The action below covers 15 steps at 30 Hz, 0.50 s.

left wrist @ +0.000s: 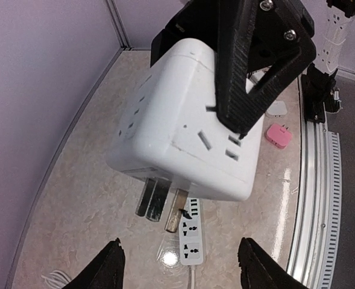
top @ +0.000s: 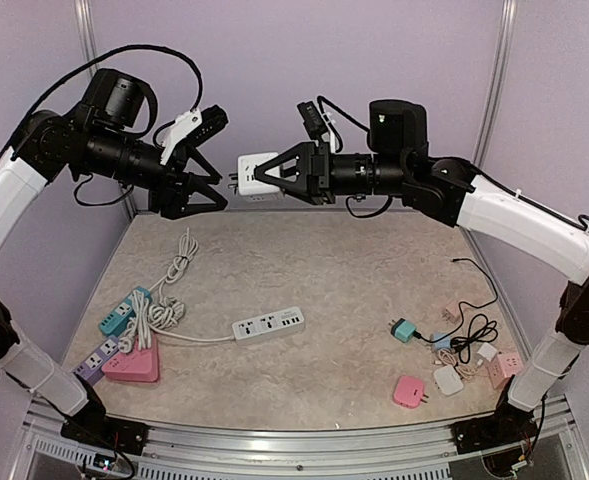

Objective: Insert the plug
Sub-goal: Pick up the plug from the center of the board.

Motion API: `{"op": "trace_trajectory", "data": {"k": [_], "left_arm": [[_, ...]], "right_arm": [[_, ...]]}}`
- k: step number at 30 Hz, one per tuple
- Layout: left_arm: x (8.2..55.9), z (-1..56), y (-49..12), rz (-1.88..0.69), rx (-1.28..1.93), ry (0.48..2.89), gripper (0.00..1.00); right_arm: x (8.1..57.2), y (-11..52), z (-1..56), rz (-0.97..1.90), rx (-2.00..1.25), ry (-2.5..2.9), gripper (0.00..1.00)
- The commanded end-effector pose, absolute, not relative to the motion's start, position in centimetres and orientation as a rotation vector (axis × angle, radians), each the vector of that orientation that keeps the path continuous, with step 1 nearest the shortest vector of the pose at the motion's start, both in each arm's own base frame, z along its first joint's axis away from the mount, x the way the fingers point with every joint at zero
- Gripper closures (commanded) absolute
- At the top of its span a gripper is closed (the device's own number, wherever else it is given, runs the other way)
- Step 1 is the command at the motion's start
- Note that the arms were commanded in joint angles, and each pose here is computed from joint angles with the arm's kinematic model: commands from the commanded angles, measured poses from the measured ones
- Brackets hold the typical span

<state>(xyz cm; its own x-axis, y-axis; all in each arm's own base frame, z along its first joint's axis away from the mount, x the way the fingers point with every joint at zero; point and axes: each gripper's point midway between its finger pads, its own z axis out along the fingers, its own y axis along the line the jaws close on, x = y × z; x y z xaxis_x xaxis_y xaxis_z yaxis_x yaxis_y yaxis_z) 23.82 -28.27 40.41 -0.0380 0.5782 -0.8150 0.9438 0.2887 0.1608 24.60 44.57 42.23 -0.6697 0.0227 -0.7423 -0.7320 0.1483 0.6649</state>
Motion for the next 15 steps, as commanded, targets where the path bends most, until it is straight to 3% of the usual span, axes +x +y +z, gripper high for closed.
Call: {"op": "trace_trajectory", "data": {"k": [1, 6, 11, 15], "left_arm": [[24.0, 42.4, -29.9, -0.690, 1.306, 1.699, 0.39], [24.6, 41.9, -30.4, -0.705, 1.294, 1.716, 0.59], [24.6, 42.9, -30.5, -0.769, 1.265, 1.701, 0.97], [24.5, 43.5, -30.2, -0.811, 1.254, 1.689, 1.00]], "right_arm": [[23.3, 44.1, 46.6, 1.632, -0.685, 1.647, 1.00], [23.1, 44.2, 46.7, 1.637, -0.688, 1.641, 1.00], [23.0, 44.0, 47.0, 1.624, -0.691, 1.630, 1.00], [22.9, 43.9, 47.1, 1.619, -0.692, 1.621, 1.00]]}}
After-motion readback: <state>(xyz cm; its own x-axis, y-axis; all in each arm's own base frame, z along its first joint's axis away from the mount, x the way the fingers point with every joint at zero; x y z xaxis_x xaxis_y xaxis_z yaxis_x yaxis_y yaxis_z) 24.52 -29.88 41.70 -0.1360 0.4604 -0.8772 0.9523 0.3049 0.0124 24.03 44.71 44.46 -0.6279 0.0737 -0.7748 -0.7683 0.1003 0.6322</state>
